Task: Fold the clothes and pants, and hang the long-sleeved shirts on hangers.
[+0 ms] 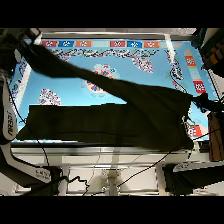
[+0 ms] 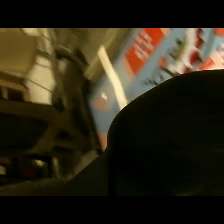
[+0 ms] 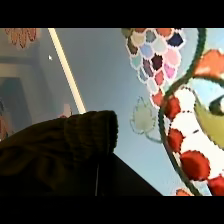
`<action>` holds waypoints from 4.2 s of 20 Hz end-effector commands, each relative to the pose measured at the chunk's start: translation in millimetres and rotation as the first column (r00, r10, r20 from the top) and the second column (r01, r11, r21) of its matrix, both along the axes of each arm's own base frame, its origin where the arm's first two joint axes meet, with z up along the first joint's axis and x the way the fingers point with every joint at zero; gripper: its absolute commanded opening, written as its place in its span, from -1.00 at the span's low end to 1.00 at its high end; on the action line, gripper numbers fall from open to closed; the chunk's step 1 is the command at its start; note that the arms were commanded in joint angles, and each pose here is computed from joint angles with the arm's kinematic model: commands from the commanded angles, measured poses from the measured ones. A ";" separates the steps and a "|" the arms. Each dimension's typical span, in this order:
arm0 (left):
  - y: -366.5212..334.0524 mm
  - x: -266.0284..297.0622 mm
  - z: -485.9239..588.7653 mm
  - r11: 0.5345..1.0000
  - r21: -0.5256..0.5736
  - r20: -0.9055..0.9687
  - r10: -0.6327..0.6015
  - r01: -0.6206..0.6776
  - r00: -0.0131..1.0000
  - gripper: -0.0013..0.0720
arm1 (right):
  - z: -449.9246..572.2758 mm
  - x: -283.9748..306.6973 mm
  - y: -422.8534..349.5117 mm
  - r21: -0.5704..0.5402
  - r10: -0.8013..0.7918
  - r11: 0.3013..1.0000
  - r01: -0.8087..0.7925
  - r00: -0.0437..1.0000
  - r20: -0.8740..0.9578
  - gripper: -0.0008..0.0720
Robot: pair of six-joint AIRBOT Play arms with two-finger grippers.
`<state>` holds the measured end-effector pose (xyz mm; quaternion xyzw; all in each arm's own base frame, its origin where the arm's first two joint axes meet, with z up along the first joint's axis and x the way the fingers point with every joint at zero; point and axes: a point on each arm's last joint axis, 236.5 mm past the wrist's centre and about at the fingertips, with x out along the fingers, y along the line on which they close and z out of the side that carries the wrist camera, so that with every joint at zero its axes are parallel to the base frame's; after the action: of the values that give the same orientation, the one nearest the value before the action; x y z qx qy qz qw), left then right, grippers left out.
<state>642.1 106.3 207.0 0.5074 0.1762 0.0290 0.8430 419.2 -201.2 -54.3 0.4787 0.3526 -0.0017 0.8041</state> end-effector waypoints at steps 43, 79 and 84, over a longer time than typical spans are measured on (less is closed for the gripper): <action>38.6 -143.0 -290.9 0.176 -0.676 -0.704 0.129 -0.715 0.698 0.62 | -5.1 0.7 -11.0 -0.040 -0.032 0.999 0.031 0.999 -0.012 -0.90; -0.6 -64.6 -271.3 0.342 -0.790 -0.462 0.214 -0.509 0.861 0.94 | -11.8 -6.3 -7.2 -0.059 0.005 0.998 -0.008 0.999 -0.042 -0.90; 5.5 -67.8 -276.5 0.345 -0.776 -0.475 0.231 -0.528 0.849 0.94 | -12.2 -6.6 -7.3 -0.061 0.006 0.998 -0.009 0.999 -0.044 -0.90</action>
<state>575.3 108.7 -66.8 -0.0708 0.3935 0.0524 0.9151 413.3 -208.6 -65.6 0.4541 0.3697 -0.0197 0.8104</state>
